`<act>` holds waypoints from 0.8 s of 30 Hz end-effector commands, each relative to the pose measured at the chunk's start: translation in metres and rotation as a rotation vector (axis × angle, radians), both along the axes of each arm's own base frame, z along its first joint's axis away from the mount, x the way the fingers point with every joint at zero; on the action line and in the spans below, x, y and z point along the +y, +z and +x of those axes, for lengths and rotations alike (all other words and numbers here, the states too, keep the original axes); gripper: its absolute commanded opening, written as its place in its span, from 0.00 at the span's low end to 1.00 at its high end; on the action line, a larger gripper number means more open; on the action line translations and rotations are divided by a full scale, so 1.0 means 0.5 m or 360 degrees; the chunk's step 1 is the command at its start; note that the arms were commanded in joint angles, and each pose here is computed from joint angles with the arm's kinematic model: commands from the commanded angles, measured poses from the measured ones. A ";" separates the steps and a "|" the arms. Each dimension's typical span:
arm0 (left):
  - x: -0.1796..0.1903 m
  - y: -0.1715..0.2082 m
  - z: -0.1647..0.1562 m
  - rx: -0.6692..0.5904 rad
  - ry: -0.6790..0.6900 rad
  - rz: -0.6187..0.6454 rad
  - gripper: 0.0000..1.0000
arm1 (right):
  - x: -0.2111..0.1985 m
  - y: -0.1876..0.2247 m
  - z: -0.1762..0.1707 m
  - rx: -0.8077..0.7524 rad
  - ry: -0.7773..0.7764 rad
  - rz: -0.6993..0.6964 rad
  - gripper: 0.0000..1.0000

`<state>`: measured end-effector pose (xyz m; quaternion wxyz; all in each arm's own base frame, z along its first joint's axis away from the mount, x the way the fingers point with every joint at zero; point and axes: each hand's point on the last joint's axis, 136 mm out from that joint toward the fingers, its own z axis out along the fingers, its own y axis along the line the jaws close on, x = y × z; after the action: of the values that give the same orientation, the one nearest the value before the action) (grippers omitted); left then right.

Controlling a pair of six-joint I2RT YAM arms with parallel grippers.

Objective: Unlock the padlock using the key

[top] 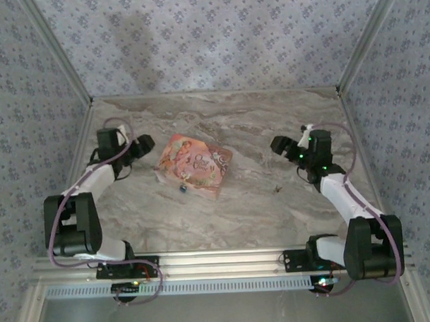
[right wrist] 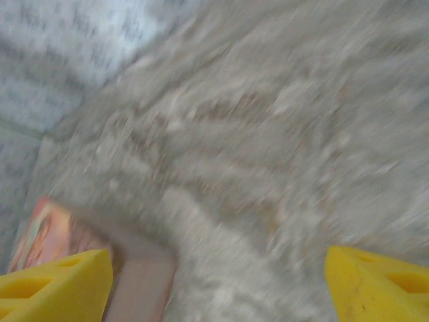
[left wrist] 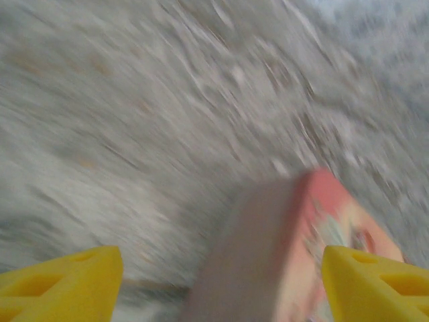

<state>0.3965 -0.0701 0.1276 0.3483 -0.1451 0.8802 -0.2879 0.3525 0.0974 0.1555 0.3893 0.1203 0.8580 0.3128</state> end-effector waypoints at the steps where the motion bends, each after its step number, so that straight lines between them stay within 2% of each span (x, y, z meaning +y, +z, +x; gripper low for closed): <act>1: -0.069 -0.035 -0.045 0.0164 -0.0169 -0.0107 0.77 | 0.090 -0.020 -0.057 0.0215 0.0191 0.0138 0.83; 8: -0.158 -0.055 -0.101 0.0238 -0.0396 -0.0071 0.71 | 0.220 -0.057 -0.116 0.0329 0.0409 0.0178 0.77; 13: -0.223 -0.053 -0.134 0.0225 -0.0478 -0.0092 0.70 | 0.261 -0.077 -0.118 0.0397 0.0454 0.0189 0.74; 20: -0.330 -0.052 -0.158 0.0184 -0.0579 -0.0111 0.70 | 0.258 -0.106 -0.089 0.0461 0.0398 0.0076 0.68; 24: -0.380 -0.059 -0.156 0.0181 -0.0623 -0.0105 0.70 | 0.243 -0.115 -0.059 0.0482 0.0366 -0.0010 0.68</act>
<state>0.3268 -0.2199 0.0911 0.2532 -0.0238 0.9115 -0.3232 0.3120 0.2110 0.0911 0.2143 0.0842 0.9151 0.3309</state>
